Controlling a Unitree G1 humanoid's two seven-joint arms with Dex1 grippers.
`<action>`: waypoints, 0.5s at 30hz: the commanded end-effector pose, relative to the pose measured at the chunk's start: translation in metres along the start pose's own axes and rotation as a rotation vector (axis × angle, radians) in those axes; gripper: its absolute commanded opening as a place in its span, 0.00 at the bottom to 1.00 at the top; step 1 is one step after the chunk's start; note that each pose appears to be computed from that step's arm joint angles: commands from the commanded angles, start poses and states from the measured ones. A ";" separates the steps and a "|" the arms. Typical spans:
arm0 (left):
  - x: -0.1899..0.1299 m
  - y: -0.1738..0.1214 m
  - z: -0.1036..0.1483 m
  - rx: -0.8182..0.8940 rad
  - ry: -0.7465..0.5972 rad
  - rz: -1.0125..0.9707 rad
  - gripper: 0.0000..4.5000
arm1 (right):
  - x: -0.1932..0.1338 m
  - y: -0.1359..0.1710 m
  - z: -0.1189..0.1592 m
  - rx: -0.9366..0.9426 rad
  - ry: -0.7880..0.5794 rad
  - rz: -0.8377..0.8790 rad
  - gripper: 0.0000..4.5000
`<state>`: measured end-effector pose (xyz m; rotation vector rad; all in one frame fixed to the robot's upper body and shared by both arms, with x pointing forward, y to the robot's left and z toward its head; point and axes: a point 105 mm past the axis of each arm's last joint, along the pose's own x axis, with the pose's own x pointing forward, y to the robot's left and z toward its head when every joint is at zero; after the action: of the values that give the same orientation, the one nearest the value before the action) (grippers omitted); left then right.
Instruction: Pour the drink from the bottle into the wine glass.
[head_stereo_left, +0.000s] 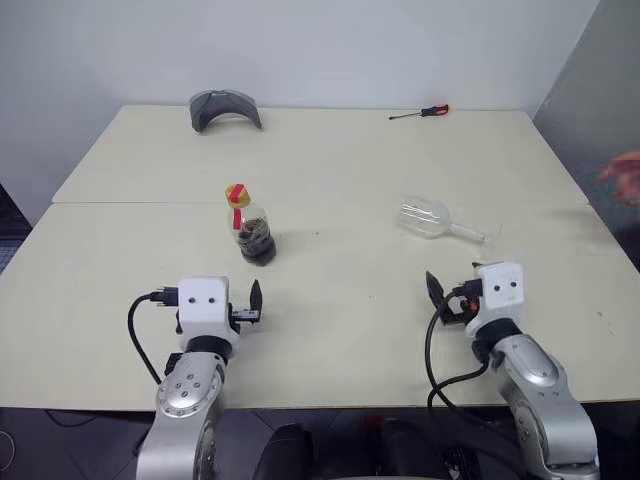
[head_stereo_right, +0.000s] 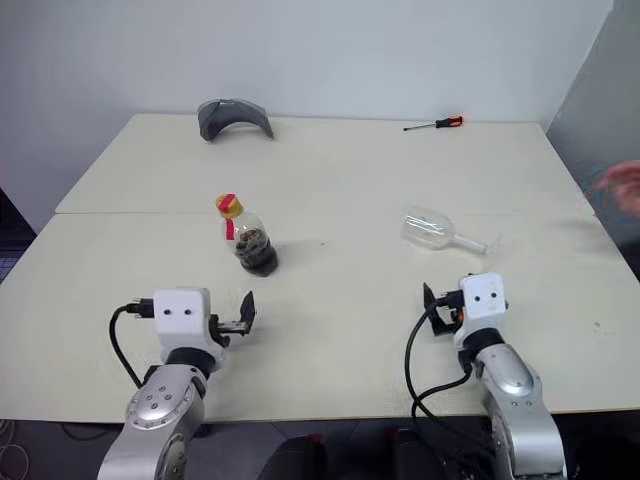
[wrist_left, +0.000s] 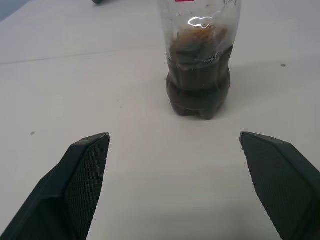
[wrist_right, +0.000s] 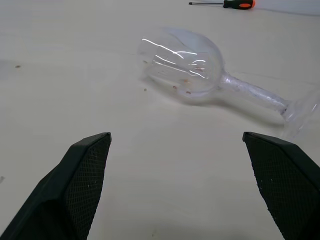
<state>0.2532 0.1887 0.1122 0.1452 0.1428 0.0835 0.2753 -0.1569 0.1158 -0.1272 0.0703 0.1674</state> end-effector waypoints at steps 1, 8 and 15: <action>-0.007 -0.005 0.013 0.012 -0.043 -0.040 0.99 | -0.006 -0.001 0.016 -0.011 -0.058 -0.021 1.00; 0.001 -0.001 0.017 0.007 -0.067 -0.025 0.99 | -0.008 -0.003 0.014 -0.017 -0.057 -0.040 1.00; -0.001 -0.002 0.017 0.001 -0.069 -0.030 0.99 | -0.008 -0.002 0.014 -0.021 -0.056 -0.038 1.00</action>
<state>0.2562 0.1853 0.1188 0.1523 0.1201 0.0502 0.2702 -0.1594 0.1160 -0.1307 0.0709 0.1345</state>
